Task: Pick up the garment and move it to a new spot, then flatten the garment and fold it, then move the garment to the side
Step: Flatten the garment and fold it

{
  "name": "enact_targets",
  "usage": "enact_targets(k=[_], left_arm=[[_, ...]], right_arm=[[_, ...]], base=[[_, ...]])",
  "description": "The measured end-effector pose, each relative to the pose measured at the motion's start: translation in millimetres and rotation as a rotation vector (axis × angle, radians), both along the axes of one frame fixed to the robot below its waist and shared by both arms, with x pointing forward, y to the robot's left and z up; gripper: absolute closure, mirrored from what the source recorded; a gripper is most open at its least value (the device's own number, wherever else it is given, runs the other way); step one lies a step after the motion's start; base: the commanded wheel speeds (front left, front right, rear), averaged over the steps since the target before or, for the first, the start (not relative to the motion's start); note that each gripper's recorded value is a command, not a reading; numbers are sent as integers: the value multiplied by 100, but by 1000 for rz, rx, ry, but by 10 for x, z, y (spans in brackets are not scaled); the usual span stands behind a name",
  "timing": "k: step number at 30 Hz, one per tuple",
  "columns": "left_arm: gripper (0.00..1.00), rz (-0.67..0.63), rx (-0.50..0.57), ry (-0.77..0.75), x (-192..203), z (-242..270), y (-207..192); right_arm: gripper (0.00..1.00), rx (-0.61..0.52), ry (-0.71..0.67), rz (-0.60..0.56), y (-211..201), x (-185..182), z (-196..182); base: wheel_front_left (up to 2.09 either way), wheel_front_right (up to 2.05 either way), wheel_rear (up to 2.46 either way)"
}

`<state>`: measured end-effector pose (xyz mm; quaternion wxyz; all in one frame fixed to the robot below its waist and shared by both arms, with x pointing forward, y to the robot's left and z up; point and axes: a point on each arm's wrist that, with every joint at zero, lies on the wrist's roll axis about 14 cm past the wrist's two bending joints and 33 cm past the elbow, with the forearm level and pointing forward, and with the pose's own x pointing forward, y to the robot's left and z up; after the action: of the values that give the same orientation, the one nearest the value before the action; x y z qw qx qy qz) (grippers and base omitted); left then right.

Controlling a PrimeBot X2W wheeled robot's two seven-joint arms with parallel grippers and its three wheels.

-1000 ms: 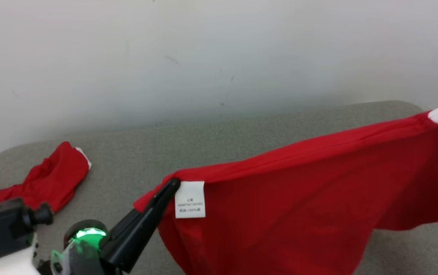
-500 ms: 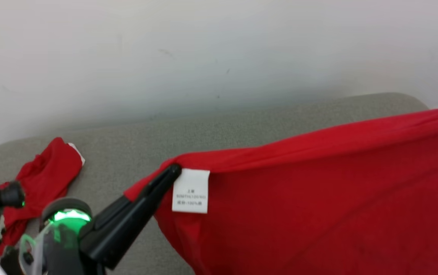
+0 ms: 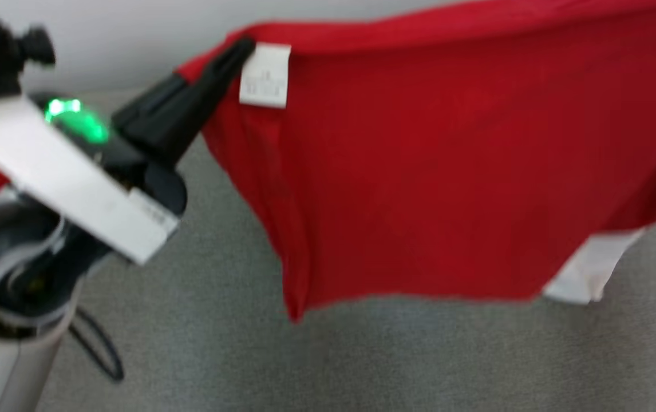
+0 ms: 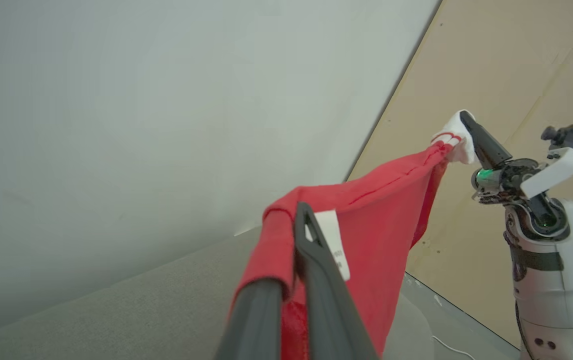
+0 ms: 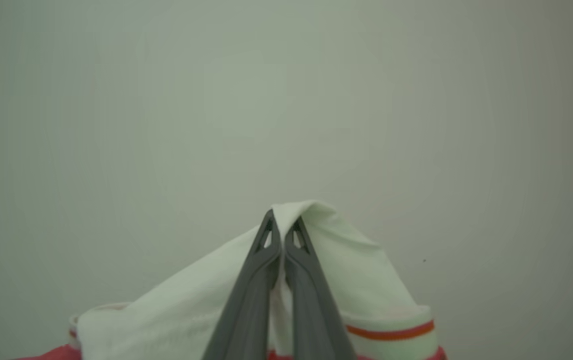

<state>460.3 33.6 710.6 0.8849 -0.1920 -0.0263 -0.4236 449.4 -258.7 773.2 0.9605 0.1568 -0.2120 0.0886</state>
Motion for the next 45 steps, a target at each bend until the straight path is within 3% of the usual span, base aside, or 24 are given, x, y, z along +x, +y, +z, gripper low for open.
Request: enact_targets(k=[8,15,20,24,28,32,41,45], left_arm=[[100,80,31,43,1208,-312,-109],[100,291,32,24,2223,-657,86],[100,409,27,-25,2600,-903,220],[100,416,-8,-66,2710,-1032,135],[100,378,-18,-26,2599,-1346,-17],[100,312,-19,61,2233,-1748,-191],[100,209,-50,217,1089,-2171,-173],[100,190,4,261,553,-2316,-136]], right_arm=[[100,-26,67,-31,100,1227,-206],[100,-28,33,-85,316,2134,-462],[100,-13,8,-68,584,2462,-706],[100,20,-31,-51,651,2544,-810],[100,52,1,-16,695,2458,-1148],[100,74,84,14,636,2112,-1633],[100,133,344,-38,179,832,-2497],[100,159,467,-48,125,267,-2744]], base=[[0,0,0],[0,0,0],[0,0,0],[0,0,0],[0,0,0],[0,0,0],[0,0,0],[0,0,0]])
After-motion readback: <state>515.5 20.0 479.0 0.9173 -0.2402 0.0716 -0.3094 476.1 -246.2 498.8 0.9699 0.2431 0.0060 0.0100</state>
